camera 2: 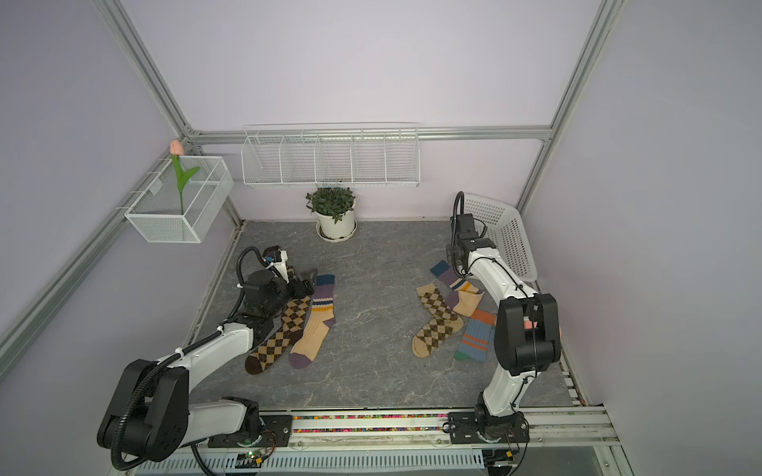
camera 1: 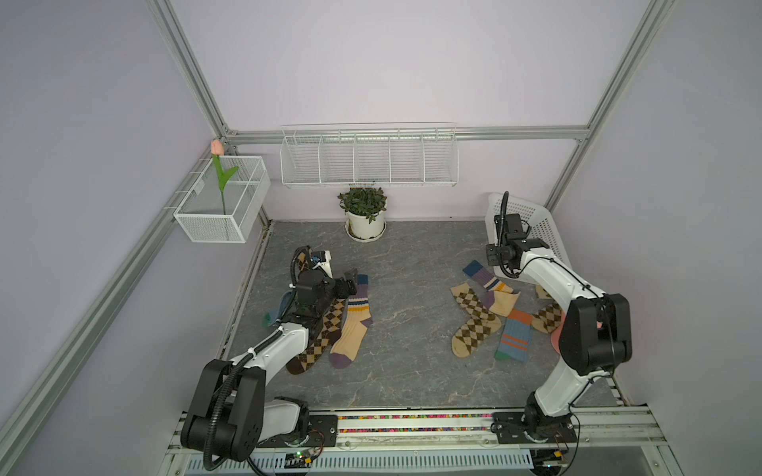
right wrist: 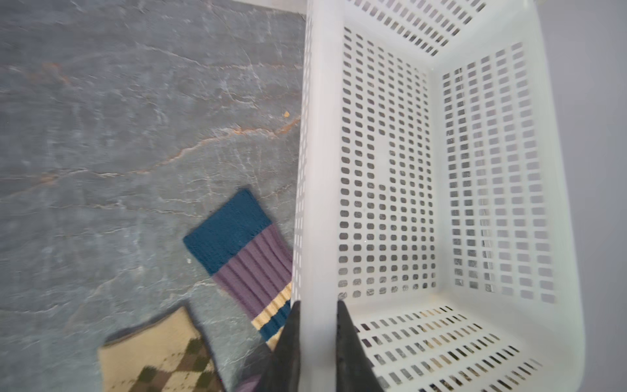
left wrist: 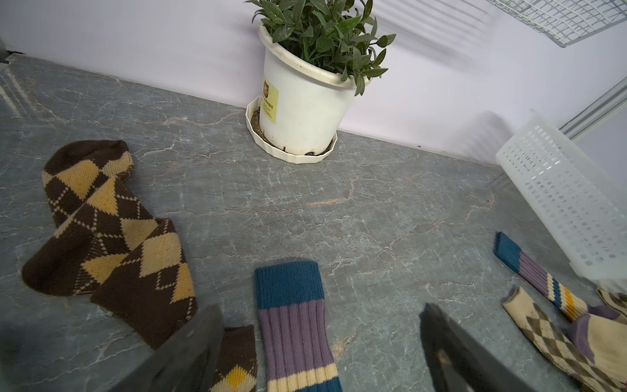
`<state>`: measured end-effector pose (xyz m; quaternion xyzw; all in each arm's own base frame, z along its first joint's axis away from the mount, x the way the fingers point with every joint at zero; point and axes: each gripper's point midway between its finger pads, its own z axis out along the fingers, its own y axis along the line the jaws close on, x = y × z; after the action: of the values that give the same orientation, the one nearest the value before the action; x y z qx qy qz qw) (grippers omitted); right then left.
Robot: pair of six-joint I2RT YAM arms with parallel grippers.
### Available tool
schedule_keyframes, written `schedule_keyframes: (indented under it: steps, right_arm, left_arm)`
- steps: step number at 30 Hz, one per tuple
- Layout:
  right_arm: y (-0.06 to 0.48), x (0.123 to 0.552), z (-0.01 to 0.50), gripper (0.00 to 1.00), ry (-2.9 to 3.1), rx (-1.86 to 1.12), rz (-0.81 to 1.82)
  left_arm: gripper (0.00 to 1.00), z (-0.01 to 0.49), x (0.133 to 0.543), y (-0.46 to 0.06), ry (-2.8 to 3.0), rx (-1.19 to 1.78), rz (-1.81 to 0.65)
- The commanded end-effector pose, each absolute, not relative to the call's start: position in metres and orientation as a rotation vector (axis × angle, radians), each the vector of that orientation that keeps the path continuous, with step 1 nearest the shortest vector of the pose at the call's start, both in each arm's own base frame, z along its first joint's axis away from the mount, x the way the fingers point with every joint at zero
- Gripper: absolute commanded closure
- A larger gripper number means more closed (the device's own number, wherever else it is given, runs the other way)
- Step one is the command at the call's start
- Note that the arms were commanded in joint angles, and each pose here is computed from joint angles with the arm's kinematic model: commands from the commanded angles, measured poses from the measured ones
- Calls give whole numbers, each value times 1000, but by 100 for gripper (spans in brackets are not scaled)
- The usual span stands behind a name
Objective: Place the socks together as a pair
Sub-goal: Pick up the bin at the corner of the board, then place the bin at the center of the board.
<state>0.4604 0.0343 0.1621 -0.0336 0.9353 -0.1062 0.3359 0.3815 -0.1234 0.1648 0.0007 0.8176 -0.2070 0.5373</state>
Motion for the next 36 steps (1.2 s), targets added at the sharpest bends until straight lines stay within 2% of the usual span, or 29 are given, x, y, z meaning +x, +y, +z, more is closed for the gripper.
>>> schedule_keyframes:
  steps: [1, 10, 19, 26, 32, 36]
  right_arm:
    - [66, 453, 187, 93, 2369, -182, -197]
    - [119, 424, 223, 93, 2287, -368, -143]
    - [213, 381, 246, 93, 2165, -700, 35]
    - [281, 342, 236, 93, 2110, -988, 135]
    - [311, 317, 218, 93, 2090, -1118, 265]
    - [324, 314, 193, 93, 2123, -1169, 296]
  left_arm:
    - [7, 175, 387, -127, 1928, 4, -502]
    - [8, 176, 388, -126, 1928, 4, -501]
    - [8, 176, 388, -126, 1927, 3, -501]
    - [8, 175, 388, -125, 1928, -3, -497]
    - [8, 176, 387, -125, 1926, -7, -496]
    - [8, 175, 387, -124, 1926, -9, -495]
